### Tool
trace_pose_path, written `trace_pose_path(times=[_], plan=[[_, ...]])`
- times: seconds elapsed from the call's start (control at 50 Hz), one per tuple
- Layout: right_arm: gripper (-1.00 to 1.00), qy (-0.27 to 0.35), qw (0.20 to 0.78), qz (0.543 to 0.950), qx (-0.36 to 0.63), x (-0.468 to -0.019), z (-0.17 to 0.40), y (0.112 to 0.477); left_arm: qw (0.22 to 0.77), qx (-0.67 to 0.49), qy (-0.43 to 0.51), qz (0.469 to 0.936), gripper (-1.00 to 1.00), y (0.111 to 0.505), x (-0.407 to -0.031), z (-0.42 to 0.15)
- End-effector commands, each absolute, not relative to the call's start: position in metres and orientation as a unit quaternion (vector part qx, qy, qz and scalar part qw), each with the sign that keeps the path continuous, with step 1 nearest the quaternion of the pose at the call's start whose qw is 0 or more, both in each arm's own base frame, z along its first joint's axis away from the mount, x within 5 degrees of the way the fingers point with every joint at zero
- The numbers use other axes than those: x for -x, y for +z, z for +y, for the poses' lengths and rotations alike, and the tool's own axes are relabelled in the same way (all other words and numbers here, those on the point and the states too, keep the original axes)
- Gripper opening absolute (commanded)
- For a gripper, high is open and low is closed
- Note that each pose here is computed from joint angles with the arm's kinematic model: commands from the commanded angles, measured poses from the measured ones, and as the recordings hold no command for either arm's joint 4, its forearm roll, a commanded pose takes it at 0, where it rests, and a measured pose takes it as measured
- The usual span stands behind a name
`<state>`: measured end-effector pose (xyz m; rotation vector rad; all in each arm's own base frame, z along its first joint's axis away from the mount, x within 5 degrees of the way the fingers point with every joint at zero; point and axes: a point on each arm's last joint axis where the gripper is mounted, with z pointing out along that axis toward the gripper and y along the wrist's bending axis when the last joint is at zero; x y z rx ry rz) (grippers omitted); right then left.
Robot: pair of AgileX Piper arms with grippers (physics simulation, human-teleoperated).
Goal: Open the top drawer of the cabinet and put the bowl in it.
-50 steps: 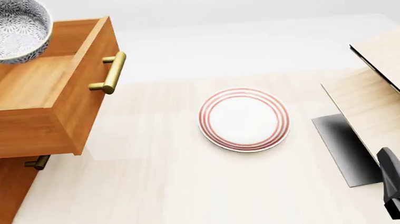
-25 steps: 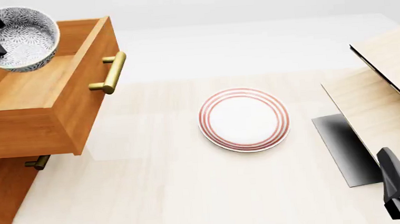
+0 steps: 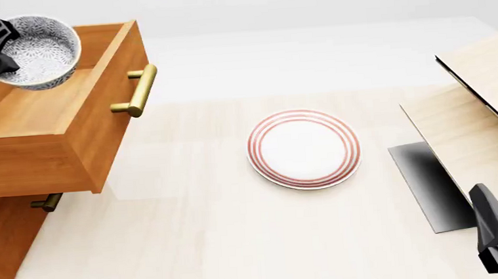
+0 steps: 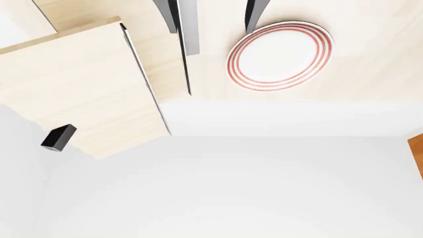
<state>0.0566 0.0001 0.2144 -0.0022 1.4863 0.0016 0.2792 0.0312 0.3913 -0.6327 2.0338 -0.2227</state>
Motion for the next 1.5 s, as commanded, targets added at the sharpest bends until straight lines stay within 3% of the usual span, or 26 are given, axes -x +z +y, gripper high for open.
trace_pose_path(times=[0.02,0.94,1.5], plan=[[1.0,0.001,0.737,0.676,0.001,-0.057,0.0,0.214,0.482,0.259,-0.09,0.832,-1.0,0.39,-0.288,0.034],[1.0,0.001,0.736,0.677,0.0,-0.057,0.0,0.214,0.461,0.266,-0.083,0.842,-1.0,0.353,-0.315,0.04],[1.0,0.0,0.736,0.677,0.0,-0.057,0.0,0.214,0.457,0.266,-0.073,0.846,-1.0,0.352,-0.317,0.047]])
